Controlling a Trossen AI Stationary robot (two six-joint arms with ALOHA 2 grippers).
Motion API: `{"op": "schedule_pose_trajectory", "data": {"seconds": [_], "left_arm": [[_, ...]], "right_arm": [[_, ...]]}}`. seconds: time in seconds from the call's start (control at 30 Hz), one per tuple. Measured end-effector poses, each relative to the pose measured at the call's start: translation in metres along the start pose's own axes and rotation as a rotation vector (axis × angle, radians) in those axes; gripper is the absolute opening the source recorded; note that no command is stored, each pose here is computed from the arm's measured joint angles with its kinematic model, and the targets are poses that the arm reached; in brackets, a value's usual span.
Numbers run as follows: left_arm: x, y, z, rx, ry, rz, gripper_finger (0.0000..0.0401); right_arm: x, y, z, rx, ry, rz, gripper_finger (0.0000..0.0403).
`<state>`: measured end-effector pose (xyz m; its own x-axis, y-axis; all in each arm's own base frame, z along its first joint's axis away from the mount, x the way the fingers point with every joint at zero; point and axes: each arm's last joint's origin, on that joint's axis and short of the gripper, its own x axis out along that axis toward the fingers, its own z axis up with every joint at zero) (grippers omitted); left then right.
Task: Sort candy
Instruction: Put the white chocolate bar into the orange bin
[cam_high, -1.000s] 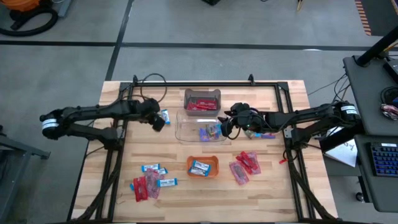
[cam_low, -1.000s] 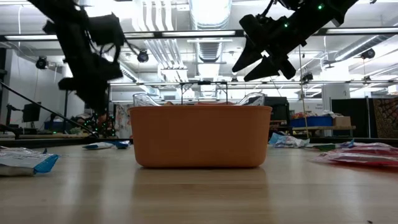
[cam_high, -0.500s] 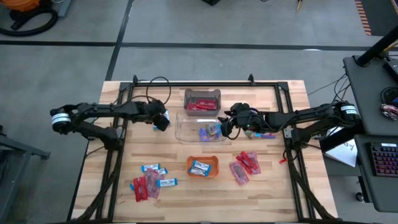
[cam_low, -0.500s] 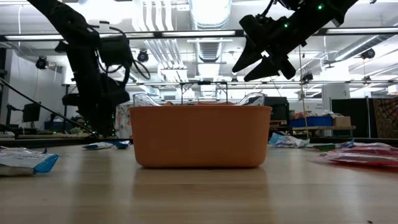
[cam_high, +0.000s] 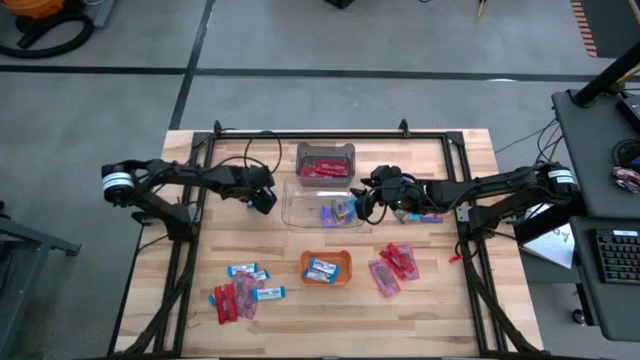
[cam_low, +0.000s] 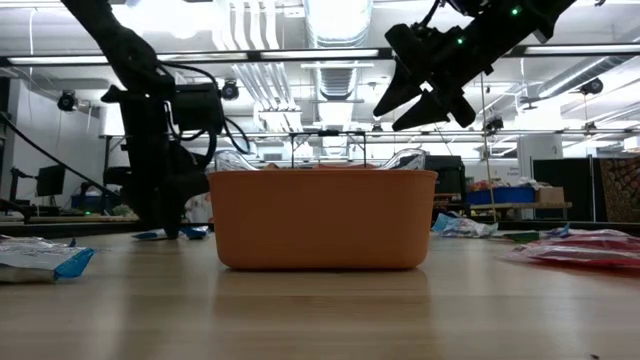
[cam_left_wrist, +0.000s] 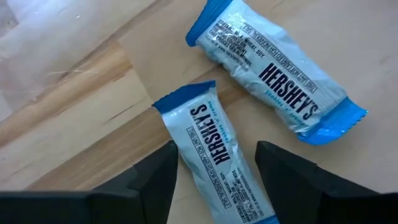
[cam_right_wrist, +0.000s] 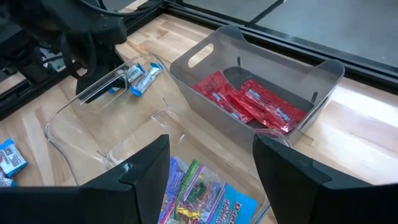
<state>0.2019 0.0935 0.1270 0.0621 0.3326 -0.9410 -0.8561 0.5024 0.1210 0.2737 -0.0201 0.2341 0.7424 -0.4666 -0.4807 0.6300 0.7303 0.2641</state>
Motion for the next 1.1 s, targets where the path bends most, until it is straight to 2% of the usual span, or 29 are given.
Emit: {"op": "schedule_pose_trajectory", "data": {"seconds": [0.13, 0.33, 0.5, 0.6, 0.73, 0.97, 1.1], "left_arm": [[0.0, -0.001, 0.0, 0.008, 0.001, -0.007, 0.0175], [-0.001, -0.001, 0.0, 0.01, -0.006, -0.024, 0.01], [-0.003, 0.0, 0.001, 0.03, -0.017, -0.016, 0.0052], [-0.006, 0.002, 0.001, 0.045, -0.035, -0.009, 0.0044], [-0.012, 0.004, 0.0, 0.064, -0.044, -0.03, 0.0042], [-0.027, 0.008, 0.003, 0.078, -0.109, -0.072, 0.004], [-0.036, 0.01, 0.004, 0.093, -0.148, -0.095, 0.004]], "right_arm": [[0.0, 0.001, 0.0, -0.002, 0.001, 0.003, 0.0221], [-0.006, -0.001, -0.002, -0.023, 0.03, -0.007, 0.0221], [-0.031, 0.006, -0.004, -0.074, 0.101, 0.11, 0.0221], [-0.046, 0.009, -0.013, -0.126, 0.209, 0.184, 0.0221], [-0.063, 0.014, -0.028, -0.202, 0.294, 0.213, 0.0221], [-0.081, 0.03, -0.047, -0.279, 0.327, 0.302, 0.0221], [-0.089, 0.033, -0.056, -0.324, 0.286, 0.277, 0.0221]]}}
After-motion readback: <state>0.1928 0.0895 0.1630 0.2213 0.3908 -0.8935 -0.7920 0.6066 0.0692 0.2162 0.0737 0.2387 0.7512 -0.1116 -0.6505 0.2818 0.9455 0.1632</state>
